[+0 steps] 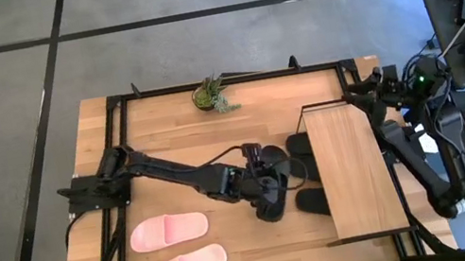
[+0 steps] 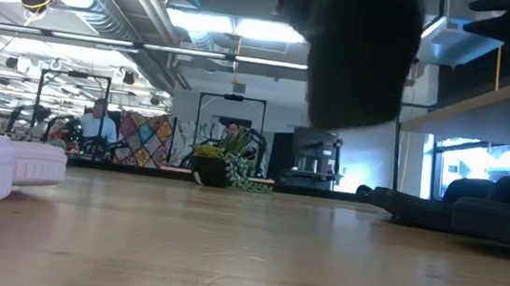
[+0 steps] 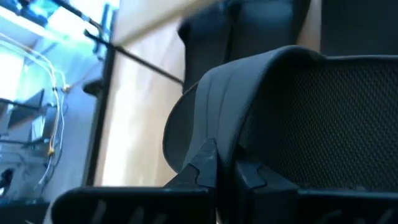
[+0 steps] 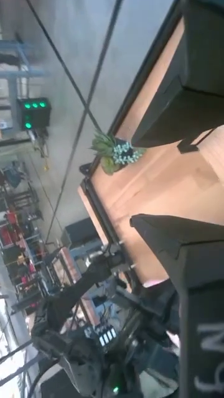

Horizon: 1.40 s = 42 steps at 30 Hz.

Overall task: Pick and place slides into the shelf
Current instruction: Put the black slide under the shelf

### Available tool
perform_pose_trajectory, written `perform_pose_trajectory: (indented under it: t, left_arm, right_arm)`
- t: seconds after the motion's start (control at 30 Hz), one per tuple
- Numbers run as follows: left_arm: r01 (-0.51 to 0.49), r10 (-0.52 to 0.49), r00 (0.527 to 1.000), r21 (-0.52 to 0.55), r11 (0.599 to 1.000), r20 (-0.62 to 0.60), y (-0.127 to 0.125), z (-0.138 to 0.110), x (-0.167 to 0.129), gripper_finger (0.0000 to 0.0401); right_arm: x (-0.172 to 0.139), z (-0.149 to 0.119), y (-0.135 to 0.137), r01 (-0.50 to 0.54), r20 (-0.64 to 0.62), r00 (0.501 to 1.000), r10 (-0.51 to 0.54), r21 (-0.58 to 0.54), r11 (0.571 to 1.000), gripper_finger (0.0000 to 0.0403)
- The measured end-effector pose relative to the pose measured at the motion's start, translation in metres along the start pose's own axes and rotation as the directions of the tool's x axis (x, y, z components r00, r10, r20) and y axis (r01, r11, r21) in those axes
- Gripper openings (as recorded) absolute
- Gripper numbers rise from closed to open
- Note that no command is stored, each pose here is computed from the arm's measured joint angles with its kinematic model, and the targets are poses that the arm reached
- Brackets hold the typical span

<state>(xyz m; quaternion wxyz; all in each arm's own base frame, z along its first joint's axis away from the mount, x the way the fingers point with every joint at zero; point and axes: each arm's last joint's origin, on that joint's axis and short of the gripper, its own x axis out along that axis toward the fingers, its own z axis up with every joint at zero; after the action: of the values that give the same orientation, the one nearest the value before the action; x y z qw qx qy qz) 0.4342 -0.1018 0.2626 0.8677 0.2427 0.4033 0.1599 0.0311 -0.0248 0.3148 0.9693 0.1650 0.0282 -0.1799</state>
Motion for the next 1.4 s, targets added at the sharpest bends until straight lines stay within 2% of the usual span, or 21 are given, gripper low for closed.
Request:
perform_pose_trajectory:
  t: [0.1,0.17,0.27,0.47,0.57,0.63,0.8,0.97,1.2,1.33,1.4]
  left_arm:
    - [-0.008,0.006,1.000,0.083,0.997,0.028,0.005,0.006,-0.017,0.0002]
    - [-0.021,0.014,0.999,0.159,0.987,0.045,0.007,0.009,-0.026,0.0002]
    - [-0.062,0.048,0.997,0.268,0.962,0.058,0.013,0.012,-0.037,0.0002]
    - [-0.125,0.099,0.992,0.452,0.883,0.080,0.021,0.018,-0.049,0.0002]
    - [-0.117,0.083,0.993,0.525,0.843,0.087,0.021,0.020,-0.051,0.0002]
    - [-0.097,0.049,0.994,0.558,0.824,0.102,0.022,0.022,-0.052,0.0002]
    - [-0.077,0.021,0.995,0.591,0.803,0.101,0.026,0.022,-0.054,0.0002]
    - [-0.088,0.006,0.988,0.531,0.843,0.156,0.045,0.024,-0.074,0.0002]
    - [-0.112,0.007,0.975,0.467,0.877,0.221,0.064,0.025,-0.106,0.0002]
    - [-0.093,0.002,0.985,0.525,0.846,0.171,0.058,0.018,-0.110,0.0002]
    - [-0.074,-0.001,0.990,0.537,0.840,0.138,0.054,0.014,-0.112,0.0002]
  right_arm:
    - [0.005,0.008,-0.004,-0.022,-0.033,0.999,0.025,0.100,0.995,0.0188]
    - [0.009,0.013,-0.006,-0.074,-0.057,0.995,0.086,0.179,0.981,0.0188]
    - [0.016,0.017,-0.009,-0.142,-0.093,0.980,0.178,0.304,0.942,0.0188]
    - [0.026,0.022,-0.011,-0.165,-0.146,0.953,0.265,0.482,0.860,0.0188]
    - [0.028,0.030,-0.006,-0.186,-0.161,0.938,0.306,0.512,0.839,0.0188]
    - [0.028,0.042,0.000,-0.193,-0.159,0.938,0.309,0.501,0.844,0.0188]
    - [0.033,0.075,0.013,-0.196,-0.155,0.943,0.295,0.459,0.867,0.0188]
    - [0.056,0.094,0.018,-0.162,-0.230,0.926,0.298,0.473,0.866,0.0188]
    - [0.126,0.077,0.029,-0.098,-0.417,0.837,0.354,0.522,0.848,0.0188]
    - [0.162,0.065,0.050,-0.170,-0.453,0.760,0.466,0.554,0.815,0.0188]
    - [0.174,0.063,0.062,-0.236,-0.432,0.739,0.517,0.553,0.799,0.0188]
